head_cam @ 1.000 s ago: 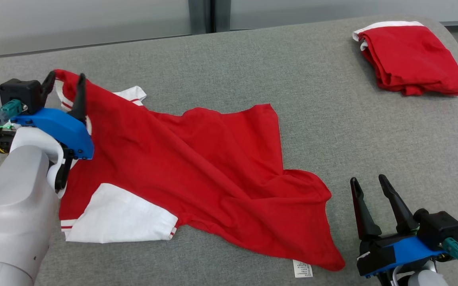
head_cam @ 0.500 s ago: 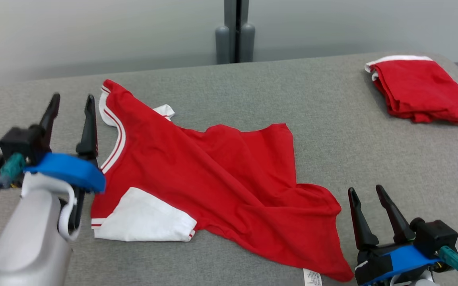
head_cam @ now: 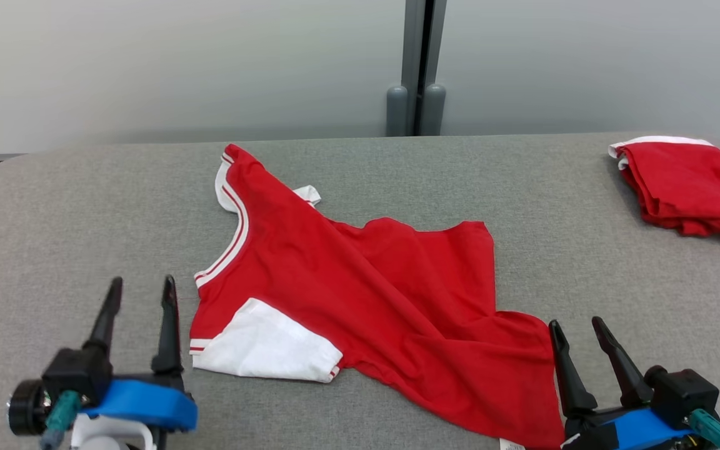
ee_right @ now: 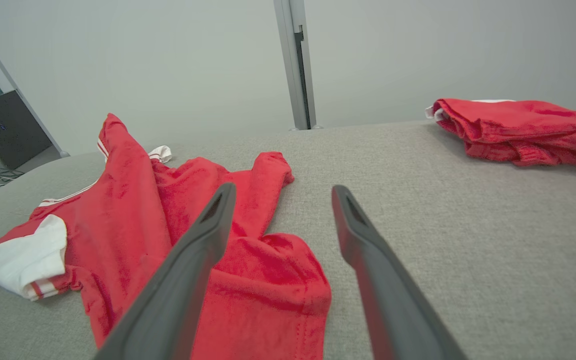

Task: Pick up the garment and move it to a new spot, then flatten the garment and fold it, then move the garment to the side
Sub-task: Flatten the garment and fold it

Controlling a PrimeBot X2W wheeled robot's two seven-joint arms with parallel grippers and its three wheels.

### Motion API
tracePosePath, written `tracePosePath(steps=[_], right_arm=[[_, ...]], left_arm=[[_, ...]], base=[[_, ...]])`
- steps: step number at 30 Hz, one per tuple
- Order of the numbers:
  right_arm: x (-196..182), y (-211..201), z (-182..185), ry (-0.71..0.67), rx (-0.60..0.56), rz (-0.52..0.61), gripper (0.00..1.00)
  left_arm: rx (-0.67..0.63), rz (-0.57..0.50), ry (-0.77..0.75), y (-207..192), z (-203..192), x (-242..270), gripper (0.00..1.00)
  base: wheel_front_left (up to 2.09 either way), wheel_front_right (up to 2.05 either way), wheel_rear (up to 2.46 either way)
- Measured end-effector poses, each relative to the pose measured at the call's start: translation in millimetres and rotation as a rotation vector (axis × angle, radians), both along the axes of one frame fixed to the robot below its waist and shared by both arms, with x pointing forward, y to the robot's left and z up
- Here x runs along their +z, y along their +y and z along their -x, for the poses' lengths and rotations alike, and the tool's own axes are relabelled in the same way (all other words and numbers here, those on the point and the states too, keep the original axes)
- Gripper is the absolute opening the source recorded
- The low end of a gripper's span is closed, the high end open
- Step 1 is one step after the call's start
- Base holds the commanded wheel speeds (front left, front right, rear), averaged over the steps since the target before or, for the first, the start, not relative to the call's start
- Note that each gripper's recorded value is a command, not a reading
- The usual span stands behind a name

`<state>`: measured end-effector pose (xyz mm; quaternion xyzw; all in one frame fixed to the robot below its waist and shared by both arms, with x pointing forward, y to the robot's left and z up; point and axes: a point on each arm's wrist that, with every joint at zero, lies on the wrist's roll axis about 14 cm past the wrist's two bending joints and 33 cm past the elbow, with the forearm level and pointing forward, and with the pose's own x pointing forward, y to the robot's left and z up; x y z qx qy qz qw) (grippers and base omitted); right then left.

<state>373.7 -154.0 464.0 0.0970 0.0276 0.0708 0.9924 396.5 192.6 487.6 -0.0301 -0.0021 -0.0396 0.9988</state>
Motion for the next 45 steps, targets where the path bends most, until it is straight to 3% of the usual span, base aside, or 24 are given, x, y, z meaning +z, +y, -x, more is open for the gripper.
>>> tracePosePath(steps=[8,21,37,45], right_arm=[[-0.9,6.5,8.0,0.004,0.018,-0.004,1.00],[-0.5,6.0,12.2,0.004,0.014,-0.010,1.00],[-21.5,-13.9,11.6,0.071,-0.036,0.003,1.00],[-29.3,-24.1,6.9,0.094,-0.063,0.012,1.00]], left_arm=[[0.056,0.008,0.039,7.6,36.2,-15.8,1.00],[0.033,-0.011,0.068,1.8,42.3,-26.0,1.00],[-0.221,-0.072,0.236,-58.0,-12.6,-76.3,1.00],[-0.276,-0.094,0.348,-65.1,-24.7,-109.0,1.00]], base=[[0.00,0.00,0.00],[0.00,0.00,0.00],[0.00,0.00,0.00],[0.00,0.00,0.00]])
